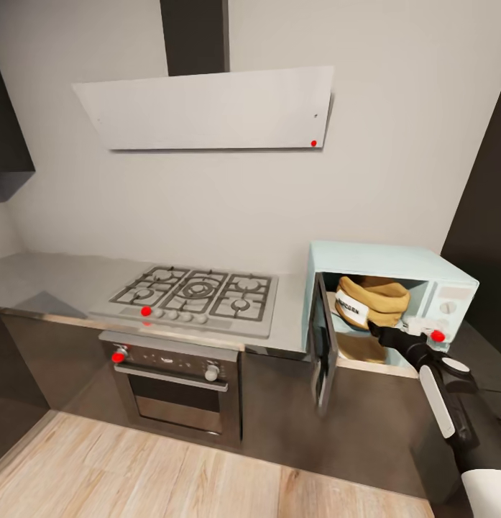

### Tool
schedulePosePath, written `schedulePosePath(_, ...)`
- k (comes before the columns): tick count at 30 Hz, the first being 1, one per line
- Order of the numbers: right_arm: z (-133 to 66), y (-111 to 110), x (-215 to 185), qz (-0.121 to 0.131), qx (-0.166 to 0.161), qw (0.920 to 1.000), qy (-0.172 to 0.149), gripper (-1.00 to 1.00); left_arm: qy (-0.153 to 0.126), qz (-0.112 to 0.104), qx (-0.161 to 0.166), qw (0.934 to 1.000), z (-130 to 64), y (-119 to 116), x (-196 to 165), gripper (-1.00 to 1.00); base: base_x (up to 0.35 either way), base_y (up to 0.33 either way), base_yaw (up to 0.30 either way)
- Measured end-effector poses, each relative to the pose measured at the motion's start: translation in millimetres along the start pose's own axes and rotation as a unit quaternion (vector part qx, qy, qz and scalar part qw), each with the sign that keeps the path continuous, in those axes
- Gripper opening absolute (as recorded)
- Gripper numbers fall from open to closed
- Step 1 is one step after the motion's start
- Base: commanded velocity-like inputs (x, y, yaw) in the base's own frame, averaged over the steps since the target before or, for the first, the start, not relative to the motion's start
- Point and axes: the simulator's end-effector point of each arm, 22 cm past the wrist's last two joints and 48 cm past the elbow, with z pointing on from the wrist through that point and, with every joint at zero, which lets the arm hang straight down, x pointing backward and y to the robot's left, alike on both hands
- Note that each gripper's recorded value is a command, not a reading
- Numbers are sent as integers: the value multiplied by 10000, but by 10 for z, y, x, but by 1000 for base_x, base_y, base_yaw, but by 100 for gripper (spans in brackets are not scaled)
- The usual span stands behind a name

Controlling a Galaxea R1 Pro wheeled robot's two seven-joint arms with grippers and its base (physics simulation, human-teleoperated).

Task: In the kitchen, take the popcorn bag from the countertop, put it into the microwave, and heat it until the popcorn is cooked so the cooked popcorn ends up inside the bag.

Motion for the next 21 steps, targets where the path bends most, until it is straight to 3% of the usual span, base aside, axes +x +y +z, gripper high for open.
schedulePosePath(14,3,6,12,-10,6,10000,12,100,-3,1,-14,10000,1,14,-4,100,317,0,0)
schedulePosePath(16,-39,14,-161,-118,27,9998,-172,100,-4,1,-12,10000,0,12,-3,100,307,0,0)
schedulePosePath(17,-1,8,-4,-20,7,10000,-6,100,-3,1,-13,10000,1,11,-3,100,307,0,0)
schedulePosePath(21,4,7,14,-1,4,10000,13,100,-3,1,-12,10000,0,11,-3,100,307,0,0)
